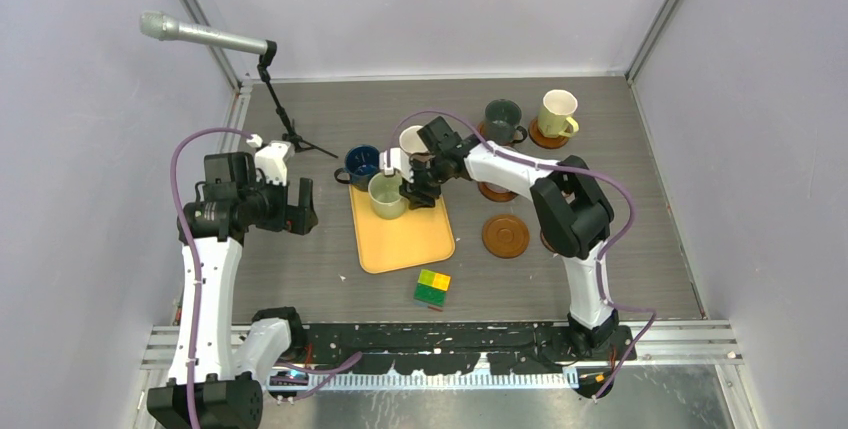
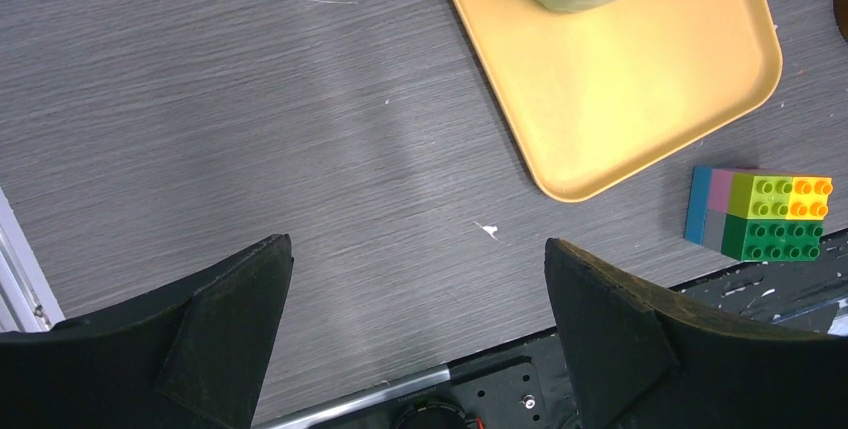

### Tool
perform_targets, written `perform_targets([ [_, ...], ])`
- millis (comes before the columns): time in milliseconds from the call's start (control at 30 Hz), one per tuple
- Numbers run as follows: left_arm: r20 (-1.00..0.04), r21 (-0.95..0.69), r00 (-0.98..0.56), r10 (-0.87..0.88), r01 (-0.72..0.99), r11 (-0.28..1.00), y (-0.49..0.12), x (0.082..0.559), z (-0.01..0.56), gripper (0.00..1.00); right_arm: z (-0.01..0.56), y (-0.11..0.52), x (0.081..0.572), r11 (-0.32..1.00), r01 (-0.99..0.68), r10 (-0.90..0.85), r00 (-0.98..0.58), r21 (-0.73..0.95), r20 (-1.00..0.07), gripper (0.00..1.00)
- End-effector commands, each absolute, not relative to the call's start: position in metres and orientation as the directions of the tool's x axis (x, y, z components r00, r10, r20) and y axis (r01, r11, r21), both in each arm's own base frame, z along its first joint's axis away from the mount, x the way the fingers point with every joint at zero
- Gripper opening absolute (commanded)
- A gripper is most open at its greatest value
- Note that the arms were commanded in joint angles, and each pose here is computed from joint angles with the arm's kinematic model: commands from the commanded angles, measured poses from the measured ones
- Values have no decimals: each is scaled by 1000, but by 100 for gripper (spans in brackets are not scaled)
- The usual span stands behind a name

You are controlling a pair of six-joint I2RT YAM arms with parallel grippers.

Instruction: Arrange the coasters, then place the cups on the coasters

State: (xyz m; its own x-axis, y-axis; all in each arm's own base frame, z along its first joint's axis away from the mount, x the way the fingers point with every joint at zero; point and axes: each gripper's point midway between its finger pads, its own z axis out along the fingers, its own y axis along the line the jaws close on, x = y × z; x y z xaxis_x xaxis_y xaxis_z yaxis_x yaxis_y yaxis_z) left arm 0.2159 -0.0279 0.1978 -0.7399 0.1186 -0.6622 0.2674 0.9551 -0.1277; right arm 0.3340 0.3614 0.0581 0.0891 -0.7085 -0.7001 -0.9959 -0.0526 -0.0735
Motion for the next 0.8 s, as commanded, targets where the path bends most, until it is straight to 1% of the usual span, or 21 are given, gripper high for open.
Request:
perform_targets([
  [0, -687, -119, -715, 129, 286, 951, -30, 217, 203, 100, 71, 375, 349, 9, -994, -675, 77, -113, -734, 46],
  [267, -697, -115, -706, 126, 283, 952, -30, 215, 205, 100, 95, 367, 337, 115, -992, -644, -28, -60, -765, 16],
  [367, -697, -113, -705, 128, 285, 952, -30, 215, 206, 100, 118, 361, 330, 179, -983, -619, -92, -26, -780, 8],
  [433, -695, -100, -706, 135, 281, 954, -27, 216, 207, 100, 143, 359, 323, 221, -975, -592, -144, 12, -793, 1],
  [600, -697, -90, -702, 143, 284, 955, -26, 218, 212, 100, 194, 342, 315, 323, -946, -535, -192, 11, -823, 0],
  [767, -703, -98, -697, 139, 288, 953, -28, 220, 217, 100, 239, 301, 315, 447, -895, -469, -239, 5, -850, 0],
])
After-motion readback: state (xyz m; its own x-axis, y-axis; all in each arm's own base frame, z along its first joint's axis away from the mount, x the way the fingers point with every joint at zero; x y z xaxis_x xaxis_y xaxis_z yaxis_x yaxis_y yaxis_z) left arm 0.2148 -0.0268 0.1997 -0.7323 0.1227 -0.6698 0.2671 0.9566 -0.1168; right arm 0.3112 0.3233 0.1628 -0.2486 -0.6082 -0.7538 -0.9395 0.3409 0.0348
